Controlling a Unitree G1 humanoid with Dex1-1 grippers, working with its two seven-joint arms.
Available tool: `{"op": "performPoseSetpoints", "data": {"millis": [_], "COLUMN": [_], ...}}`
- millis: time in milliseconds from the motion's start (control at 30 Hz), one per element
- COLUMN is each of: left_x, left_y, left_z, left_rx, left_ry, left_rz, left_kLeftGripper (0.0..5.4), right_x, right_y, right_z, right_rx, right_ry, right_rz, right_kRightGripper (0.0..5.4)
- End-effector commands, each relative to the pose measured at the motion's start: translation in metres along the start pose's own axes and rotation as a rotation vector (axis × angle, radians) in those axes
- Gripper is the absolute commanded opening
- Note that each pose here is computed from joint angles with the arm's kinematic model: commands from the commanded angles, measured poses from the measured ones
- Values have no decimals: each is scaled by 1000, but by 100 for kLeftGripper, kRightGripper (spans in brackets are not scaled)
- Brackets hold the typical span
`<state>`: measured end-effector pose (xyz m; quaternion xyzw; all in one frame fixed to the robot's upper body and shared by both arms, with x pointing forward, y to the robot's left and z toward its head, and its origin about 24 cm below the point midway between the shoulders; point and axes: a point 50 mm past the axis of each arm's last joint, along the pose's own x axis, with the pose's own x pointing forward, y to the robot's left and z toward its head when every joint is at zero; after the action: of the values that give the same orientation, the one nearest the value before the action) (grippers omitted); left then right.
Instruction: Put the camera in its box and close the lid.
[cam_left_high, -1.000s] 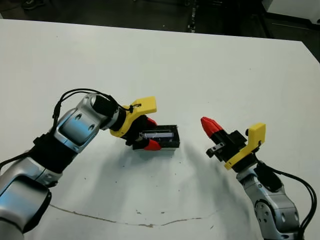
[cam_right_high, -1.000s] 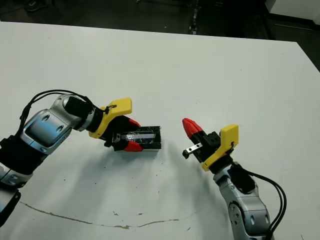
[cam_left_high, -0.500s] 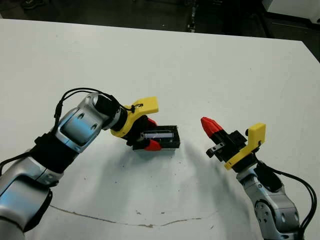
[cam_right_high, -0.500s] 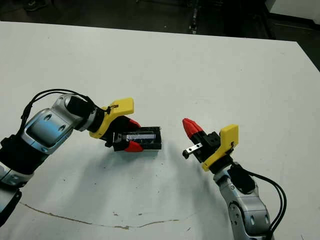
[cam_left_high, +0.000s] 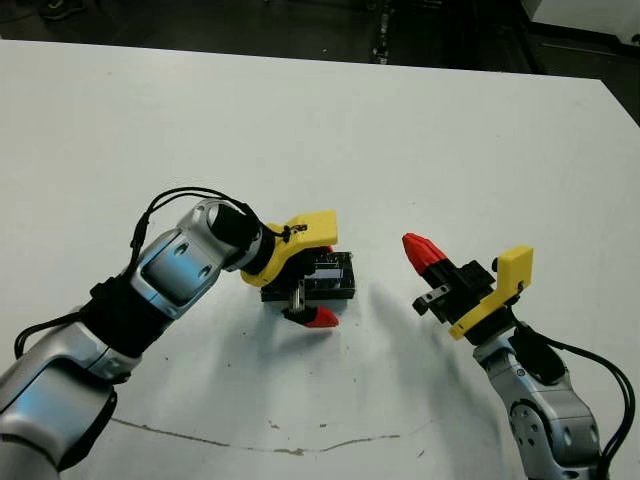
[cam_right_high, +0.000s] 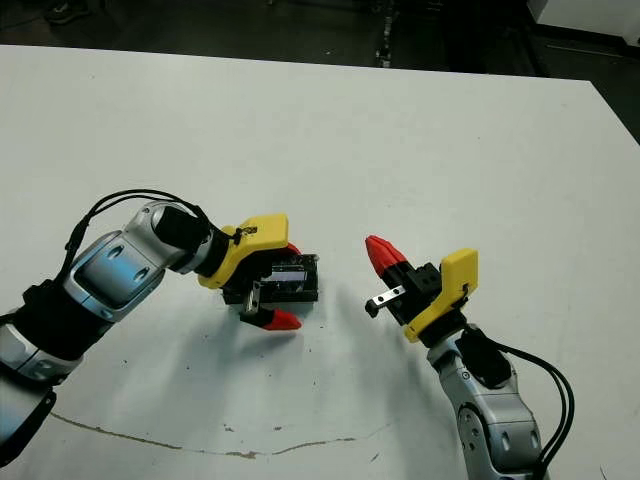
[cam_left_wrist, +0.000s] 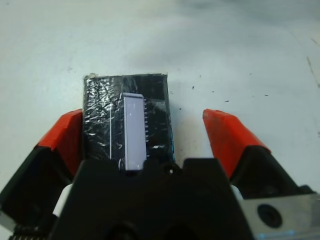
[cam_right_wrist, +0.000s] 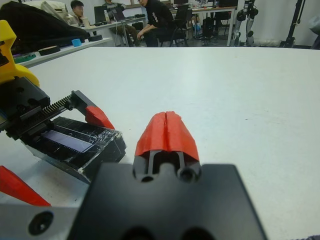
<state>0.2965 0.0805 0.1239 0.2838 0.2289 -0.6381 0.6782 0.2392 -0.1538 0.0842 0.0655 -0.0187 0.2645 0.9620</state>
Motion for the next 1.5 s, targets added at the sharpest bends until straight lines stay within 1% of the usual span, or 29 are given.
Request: {"op": "performPoseSetpoints", "data": {"millis": [33, 133, 267, 367, 467, 600, 700, 833, 967, 1167, 1300, 1500], "left_x": [8, 8, 9, 10, 9, 3, -2, -9, -18, -26, -29, -38], "left_y": [-9, -8, -7, -6, -3, 2, 6, 8, 5, -1, -4, -9], "left_z": [-4, -4, -4, -5, -3, -3, -6, -6, -6, -8, -9, -3], "left_rx": [-29, -37, 7, 15, 52, 121, 106, 104, 114, 159, 127, 79], "left_ry": [-5, -8, -60, -79, -99, -78, -47, -9, -11, -21, -54, -92], "left_rz": [-65, -62, -62, -59, -45, 56, 136, 180, 187, 200, 181, 135], "left_kLeftGripper": [539, 539, 539, 539, 539, 539, 539, 539, 539, 539, 539, 539], "right_x": [-3, -3, -3, -3, -3, -3, -3, -4, -3, -3, -3, -3], "right_y": [-3, -3, -3, -3, -3, -3, -3, -4, -4, -4, -4, -4], "right_z": [-2, -2, -2, -2, -2, -1, -2, -2, -1, -1, -1, -2], "right_rx": [-3, 1, 11, 16, 6, -4, -6, -8, -14, -11, -9, 2], "right_ry": [21, 20, 27, 34, 34, 21, 28, 40, 30, 28, 34, 35], "right_rz": [-11, -7, -2, -6, -6, 6, 0, -2, -2, -3, -7, -4], "right_kRightGripper": [0, 0, 0, 0, 0, 0, 0, 0, 0, 0, 0, 0]}}
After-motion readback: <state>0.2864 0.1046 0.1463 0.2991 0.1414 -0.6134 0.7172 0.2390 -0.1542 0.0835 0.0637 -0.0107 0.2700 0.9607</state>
